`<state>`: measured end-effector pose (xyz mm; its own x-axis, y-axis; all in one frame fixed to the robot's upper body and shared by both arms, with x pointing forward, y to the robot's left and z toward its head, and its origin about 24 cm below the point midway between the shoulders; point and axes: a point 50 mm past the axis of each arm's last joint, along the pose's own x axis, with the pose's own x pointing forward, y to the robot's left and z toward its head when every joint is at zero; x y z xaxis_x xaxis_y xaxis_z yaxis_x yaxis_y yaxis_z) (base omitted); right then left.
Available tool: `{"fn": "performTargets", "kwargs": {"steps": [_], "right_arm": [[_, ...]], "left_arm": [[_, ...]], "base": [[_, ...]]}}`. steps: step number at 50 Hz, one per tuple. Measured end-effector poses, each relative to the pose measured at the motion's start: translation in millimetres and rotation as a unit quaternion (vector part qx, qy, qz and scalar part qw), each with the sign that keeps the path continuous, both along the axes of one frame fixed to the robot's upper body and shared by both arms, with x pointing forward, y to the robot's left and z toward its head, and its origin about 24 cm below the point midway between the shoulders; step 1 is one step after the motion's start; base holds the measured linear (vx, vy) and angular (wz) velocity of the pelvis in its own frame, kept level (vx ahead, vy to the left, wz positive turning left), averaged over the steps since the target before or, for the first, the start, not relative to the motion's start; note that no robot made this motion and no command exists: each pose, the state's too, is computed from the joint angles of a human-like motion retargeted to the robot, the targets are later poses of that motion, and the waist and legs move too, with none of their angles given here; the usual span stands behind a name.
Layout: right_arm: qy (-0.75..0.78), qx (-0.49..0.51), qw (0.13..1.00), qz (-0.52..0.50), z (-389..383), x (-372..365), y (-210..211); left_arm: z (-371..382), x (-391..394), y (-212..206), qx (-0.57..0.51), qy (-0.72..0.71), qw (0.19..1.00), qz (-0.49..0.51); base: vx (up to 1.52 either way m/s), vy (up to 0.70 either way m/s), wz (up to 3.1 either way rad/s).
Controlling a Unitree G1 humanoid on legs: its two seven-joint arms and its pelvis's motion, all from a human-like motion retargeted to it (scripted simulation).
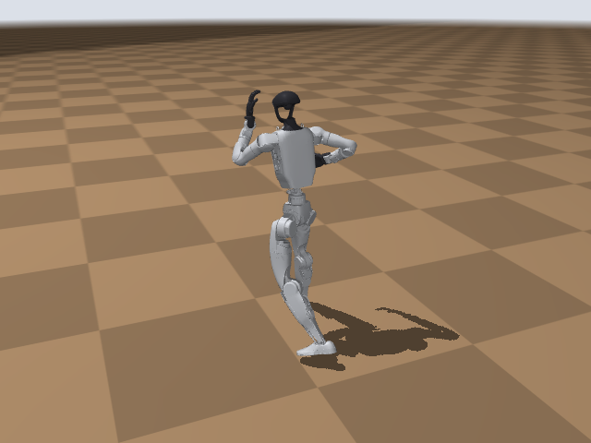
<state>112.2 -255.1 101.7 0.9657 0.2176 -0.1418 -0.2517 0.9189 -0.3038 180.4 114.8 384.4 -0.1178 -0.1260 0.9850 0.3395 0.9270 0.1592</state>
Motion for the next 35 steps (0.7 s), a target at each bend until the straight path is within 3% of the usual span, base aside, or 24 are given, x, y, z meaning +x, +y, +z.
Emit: {"fn": "performTargets", "kwargs": {"steps": [4,8,15,20,26,28,30,32,33,35], "right_arm": [[-0.050,0.015,0.997,0.062,-3,39,22],[-0.208,-0.094,0.963,0.144,23,118,65],[-0.453,0.070,0.865,0.206,137,128,139],[-0.503,0.166,0.797,0.289,164,87,159],[-0.515,0.251,0.757,0.315,166,60,168],[-0.507,0.256,0.763,0.310,166,65,168],[-0.491,0.264,0.780,0.284,162,78,170],[-0.471,0.223,0.818,0.243,143,97,166],[-0.457,0.211,0.841,0.196,131,108,162],[-0.451,0.181,0.867,0.111,113,121,144]], "left_arm": [[-69,49,18,-0.012,0.186,0.981,0.047],[-199,57,68,-0.054,0.464,0.877,0.112],[-264,-18,113,0.052,0.652,0.748,0.113],[-245,-40,128,0.099,0.658,0.738,0.112],[-223,-37,117,0.060,0.598,0.794,0.089],[-222,-27,110,-0.025,0.589,0.808,0.023],[-229,-7,110,-0.205,0.573,0.793,-0.005],[-225,24,73,-0.023,0.559,0.829,0.000],[-221,43,58,-0.059,0.560,0.825,-0.052],[-183,74,32,0.031,0.489,0.872,-0.022]], "base": [[0.64,-0.43,0.42],[0.49,-0.35,-0.16],[0.40,-0.13,0.97],[0.47,0.11,1.91],[0.45,0.02,2.55],[0.32,-0.03,2.69],[0.27,-0.04,3.12],[0.25,-0.06,3.75],[0.19,-0.01,3.75],[0.16,0.06,3.68]]}}
